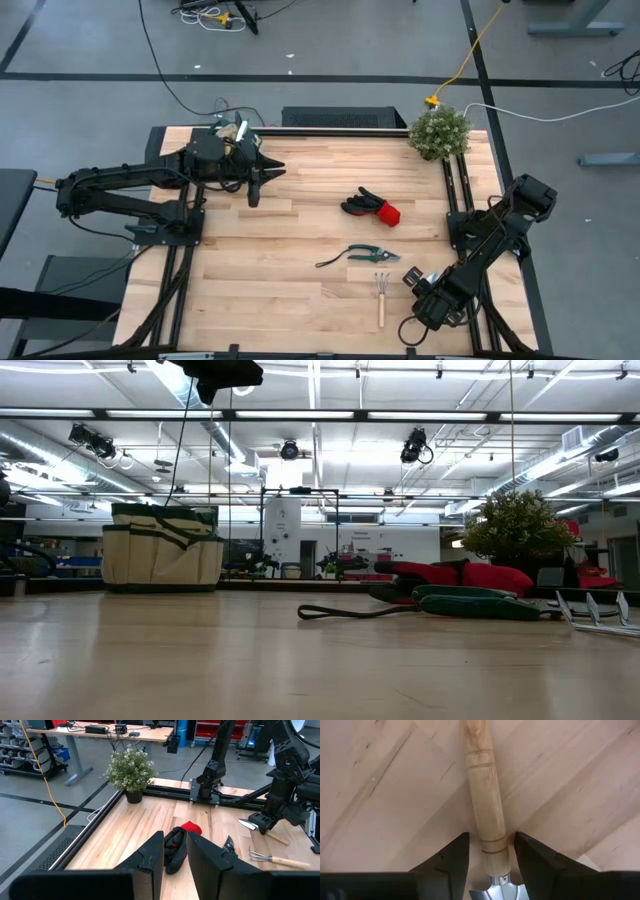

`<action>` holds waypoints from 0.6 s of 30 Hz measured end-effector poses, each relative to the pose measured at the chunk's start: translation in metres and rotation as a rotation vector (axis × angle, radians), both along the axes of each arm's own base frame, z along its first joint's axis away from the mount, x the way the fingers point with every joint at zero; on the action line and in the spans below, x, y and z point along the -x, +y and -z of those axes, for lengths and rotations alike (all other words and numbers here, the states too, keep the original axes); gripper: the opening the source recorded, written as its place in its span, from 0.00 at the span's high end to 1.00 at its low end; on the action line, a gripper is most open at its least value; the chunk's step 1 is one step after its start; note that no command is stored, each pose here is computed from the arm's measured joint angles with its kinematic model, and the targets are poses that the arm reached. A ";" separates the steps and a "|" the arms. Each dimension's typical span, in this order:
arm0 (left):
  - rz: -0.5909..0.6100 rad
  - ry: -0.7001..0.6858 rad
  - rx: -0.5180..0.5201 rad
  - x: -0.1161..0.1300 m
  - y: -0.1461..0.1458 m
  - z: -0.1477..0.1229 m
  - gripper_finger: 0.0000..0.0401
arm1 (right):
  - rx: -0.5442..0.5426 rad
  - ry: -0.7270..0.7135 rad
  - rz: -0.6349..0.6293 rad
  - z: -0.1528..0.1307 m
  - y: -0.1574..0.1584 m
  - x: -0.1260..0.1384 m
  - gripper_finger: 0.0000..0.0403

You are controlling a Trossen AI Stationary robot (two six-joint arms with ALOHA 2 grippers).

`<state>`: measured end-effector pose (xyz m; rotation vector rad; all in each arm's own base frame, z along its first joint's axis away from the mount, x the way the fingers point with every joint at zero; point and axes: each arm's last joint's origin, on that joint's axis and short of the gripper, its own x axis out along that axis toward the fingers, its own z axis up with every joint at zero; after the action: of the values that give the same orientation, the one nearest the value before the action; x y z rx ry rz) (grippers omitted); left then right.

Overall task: Pick & Place Garden tools in Gardening bag
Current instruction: Put the brown trowel into the gardening bag

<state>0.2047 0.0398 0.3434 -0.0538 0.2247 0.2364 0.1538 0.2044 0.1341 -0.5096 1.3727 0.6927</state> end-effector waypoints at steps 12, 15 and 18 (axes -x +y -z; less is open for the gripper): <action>-0.002 0.000 -0.001 0.000 0.000 0.000 0.78 | -0.008 -0.005 0.009 -0.001 0.000 0.000 0.74; -0.015 0.001 -0.004 0.000 0.000 0.000 0.78 | -0.009 -0.005 0.009 -0.001 0.000 0.000 0.78; -0.019 0.001 -0.005 0.000 0.001 0.000 0.78 | -0.012 -0.002 0.008 -0.001 0.000 0.000 0.80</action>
<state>0.2045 0.0404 0.3434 -0.0509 0.2247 0.2560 0.1540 0.2044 0.1349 -0.4954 1.3678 0.6934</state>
